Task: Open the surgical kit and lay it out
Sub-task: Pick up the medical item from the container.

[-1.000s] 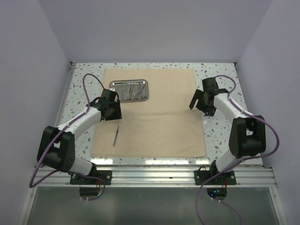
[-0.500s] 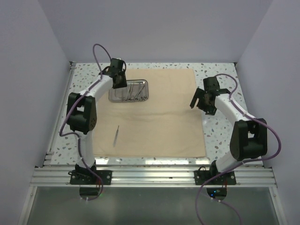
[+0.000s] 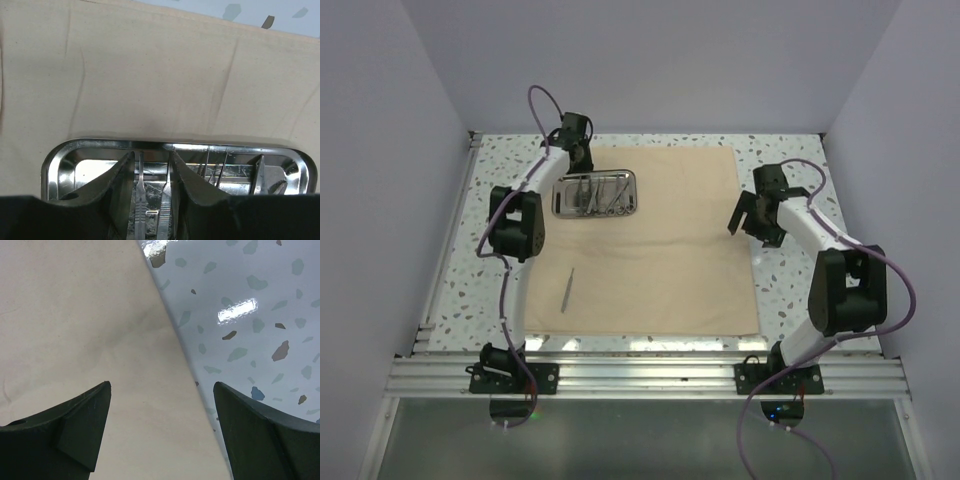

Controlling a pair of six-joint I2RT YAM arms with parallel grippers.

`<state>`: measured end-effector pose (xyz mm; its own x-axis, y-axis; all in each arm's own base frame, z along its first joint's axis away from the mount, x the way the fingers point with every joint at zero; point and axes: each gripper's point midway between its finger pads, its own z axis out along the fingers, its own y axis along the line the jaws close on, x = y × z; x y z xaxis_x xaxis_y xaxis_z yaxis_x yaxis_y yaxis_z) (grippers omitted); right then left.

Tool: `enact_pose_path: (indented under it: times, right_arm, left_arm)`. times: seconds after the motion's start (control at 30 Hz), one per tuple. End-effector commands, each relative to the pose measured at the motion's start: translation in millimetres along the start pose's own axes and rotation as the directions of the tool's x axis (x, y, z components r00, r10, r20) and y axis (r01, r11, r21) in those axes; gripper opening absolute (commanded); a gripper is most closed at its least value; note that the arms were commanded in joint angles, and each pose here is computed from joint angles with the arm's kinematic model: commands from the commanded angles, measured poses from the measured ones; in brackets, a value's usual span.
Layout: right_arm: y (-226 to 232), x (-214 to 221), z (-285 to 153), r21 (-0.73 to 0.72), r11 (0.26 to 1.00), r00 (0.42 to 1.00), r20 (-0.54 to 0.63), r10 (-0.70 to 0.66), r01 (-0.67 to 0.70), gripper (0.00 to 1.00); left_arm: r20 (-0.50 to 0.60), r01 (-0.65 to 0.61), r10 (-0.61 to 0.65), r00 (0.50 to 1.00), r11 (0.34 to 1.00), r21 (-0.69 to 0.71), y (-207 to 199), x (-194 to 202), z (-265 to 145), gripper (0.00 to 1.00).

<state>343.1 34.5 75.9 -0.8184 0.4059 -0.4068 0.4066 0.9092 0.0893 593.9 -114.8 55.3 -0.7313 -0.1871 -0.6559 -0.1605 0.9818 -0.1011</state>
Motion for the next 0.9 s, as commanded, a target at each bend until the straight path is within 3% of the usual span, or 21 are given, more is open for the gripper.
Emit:
enact_pose_path:
  times: [0.0,0.63,0.87]
  right_arm:
    - [2,-15,-3,0.010,1.000,1.000,0.029,-0.001,0.000,0.88]
    - [12,-25,15,0.015,1.000,1.000,-0.005,-0.011,0.011,0.87]
    - [12,-27,18,0.018,1.000,1.000,-0.004,-0.009,0.009,0.87]
  left_arm:
    - [0.033,-0.004,0.005,0.999,1.000,-0.016,14,-18,0,0.37]
    - [-0.074,-0.042,0.043,0.996,0.999,0.009,19,29,31,0.31]
    - [-0.155,-0.094,0.085,0.984,0.994,-0.057,35,54,36,0.19]
